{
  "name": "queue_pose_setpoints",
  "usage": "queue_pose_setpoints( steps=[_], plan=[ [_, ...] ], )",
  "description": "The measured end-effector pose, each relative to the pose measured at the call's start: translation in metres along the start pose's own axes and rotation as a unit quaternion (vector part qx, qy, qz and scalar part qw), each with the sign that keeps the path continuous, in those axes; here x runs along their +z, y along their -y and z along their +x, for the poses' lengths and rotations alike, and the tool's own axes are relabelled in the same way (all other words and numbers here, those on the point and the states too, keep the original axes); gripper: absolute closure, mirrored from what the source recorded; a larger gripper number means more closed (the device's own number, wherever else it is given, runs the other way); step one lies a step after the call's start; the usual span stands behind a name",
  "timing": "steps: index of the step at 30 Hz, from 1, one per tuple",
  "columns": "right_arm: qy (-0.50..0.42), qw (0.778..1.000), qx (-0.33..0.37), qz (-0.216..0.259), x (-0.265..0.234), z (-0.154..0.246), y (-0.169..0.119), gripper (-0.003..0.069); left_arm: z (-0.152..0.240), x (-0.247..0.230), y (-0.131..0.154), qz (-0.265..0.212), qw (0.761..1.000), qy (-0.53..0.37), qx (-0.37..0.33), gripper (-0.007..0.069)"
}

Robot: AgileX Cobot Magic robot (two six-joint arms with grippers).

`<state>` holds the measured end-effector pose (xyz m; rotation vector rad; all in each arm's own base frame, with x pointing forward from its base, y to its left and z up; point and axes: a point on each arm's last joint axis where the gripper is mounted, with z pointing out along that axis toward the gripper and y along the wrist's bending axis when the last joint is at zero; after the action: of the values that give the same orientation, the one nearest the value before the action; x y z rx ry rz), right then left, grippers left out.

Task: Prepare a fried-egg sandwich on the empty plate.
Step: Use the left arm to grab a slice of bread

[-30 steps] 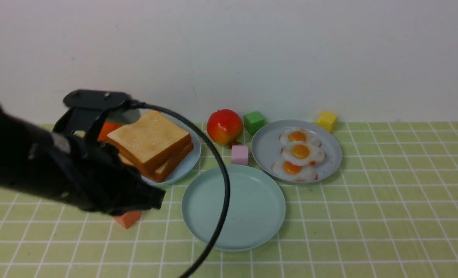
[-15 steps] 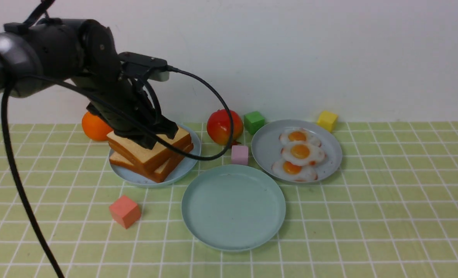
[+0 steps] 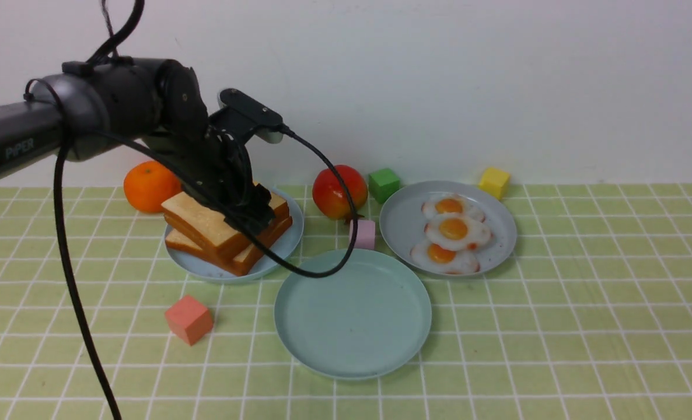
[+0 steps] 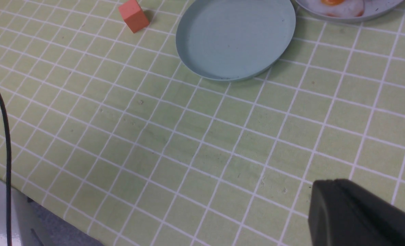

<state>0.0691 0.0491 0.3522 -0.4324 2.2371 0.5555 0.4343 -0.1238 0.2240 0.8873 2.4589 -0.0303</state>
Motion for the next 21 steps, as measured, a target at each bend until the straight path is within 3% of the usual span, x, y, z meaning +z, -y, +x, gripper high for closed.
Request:
queue_pose_setpoints(
  steps=[5,9,13,14,16,21],
  plan=[
    [0.002,1.000,0.000,0.001,0.000,0.000,0.000,0.0634,0.005,0.021,0.000,0.000,1.000,-0.012,0.008,0.0187],
    [0.003,1.000,0.000,0.001,0.000,-0.001,0.000,0.0629,0.004,0.023,-0.002,-0.004,1.000,-0.014,0.012,0.0286],
    [0.003,1.000,0.000,0.001,0.000,-0.001,0.000,0.0625,0.004,0.023,-0.002,-0.007,1.000,-0.015,0.014,0.0494],
    [0.003,1.000,0.000,0.001,0.000,-0.001,0.000,0.0624,0.004,0.023,-0.002,-0.007,1.000,-0.015,0.014,0.0504],
    [0.003,1.000,0.000,0.001,0.000,-0.001,0.000,0.0622,0.004,0.022,-0.002,-0.006,1.000,-0.016,0.014,0.0601],
    [0.003,1.000,0.000,0.001,0.000,-0.001,0.000,0.0617,0.003,0.019,-0.003,-0.008,1.000,-0.014,0.015,0.0615]
  ],
)
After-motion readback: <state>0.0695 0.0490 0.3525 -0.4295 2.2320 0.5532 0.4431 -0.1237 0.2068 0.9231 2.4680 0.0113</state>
